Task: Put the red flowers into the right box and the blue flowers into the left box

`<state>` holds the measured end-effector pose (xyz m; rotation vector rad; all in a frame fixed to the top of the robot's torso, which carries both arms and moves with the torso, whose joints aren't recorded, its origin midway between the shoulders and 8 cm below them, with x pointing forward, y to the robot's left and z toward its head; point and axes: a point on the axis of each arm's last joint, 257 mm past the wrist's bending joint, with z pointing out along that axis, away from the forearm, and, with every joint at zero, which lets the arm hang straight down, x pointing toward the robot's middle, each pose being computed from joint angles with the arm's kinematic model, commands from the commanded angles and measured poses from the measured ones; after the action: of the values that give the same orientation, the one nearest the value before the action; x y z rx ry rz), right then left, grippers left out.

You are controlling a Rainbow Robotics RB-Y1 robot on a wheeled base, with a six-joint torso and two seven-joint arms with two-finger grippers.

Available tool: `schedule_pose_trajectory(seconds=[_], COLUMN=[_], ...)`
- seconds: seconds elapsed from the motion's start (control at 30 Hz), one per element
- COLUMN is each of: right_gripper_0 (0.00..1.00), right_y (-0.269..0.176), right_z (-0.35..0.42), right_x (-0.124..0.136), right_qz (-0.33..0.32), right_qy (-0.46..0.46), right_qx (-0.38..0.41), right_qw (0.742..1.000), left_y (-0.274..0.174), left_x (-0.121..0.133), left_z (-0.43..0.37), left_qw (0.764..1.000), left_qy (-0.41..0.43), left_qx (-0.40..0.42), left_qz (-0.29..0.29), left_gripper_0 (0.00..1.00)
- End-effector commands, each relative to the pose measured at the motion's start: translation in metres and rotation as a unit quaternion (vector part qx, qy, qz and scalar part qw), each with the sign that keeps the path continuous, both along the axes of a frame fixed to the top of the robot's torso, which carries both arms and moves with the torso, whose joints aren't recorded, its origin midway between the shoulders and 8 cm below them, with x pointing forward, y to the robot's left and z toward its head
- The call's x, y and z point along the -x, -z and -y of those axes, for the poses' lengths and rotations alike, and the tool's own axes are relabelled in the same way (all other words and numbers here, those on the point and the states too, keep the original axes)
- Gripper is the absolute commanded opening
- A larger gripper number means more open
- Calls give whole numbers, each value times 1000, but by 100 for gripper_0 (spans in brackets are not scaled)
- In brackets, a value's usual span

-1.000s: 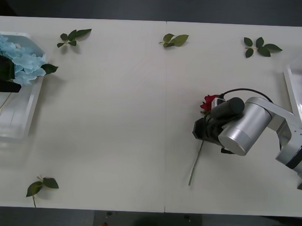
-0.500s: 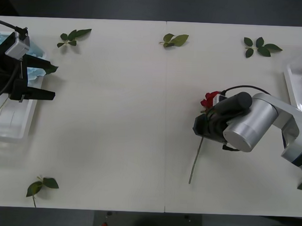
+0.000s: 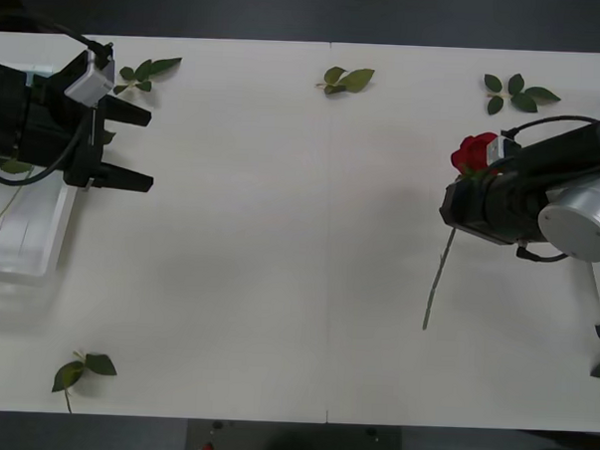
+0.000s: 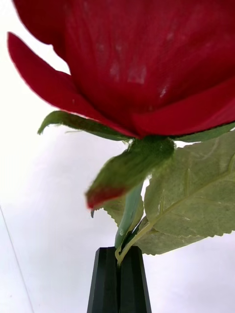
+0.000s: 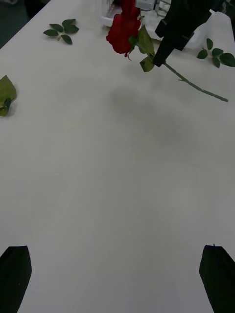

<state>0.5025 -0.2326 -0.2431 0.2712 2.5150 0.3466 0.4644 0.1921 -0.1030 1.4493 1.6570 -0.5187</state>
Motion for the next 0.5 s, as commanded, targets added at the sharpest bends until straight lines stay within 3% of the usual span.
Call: schedule_pose_trajectory(seconds=[0.03, 0.5], right_gripper_0=[0, 0], right_y=[-32, -100], right_z=[32, 196], right_x=[-11, -38], right_qz=[45, 81], right_qy=[-60, -70], right_qx=[83, 269], right_qw=[994, 957], left_y=[-23, -13], left_x=[-14, -16], left_z=[-8, -15], left_qw=[1000, 1000], left_qy=[-4, -11], left_qx=[-3, -11], left_qz=[16, 2], left_gripper_0=[100, 100])
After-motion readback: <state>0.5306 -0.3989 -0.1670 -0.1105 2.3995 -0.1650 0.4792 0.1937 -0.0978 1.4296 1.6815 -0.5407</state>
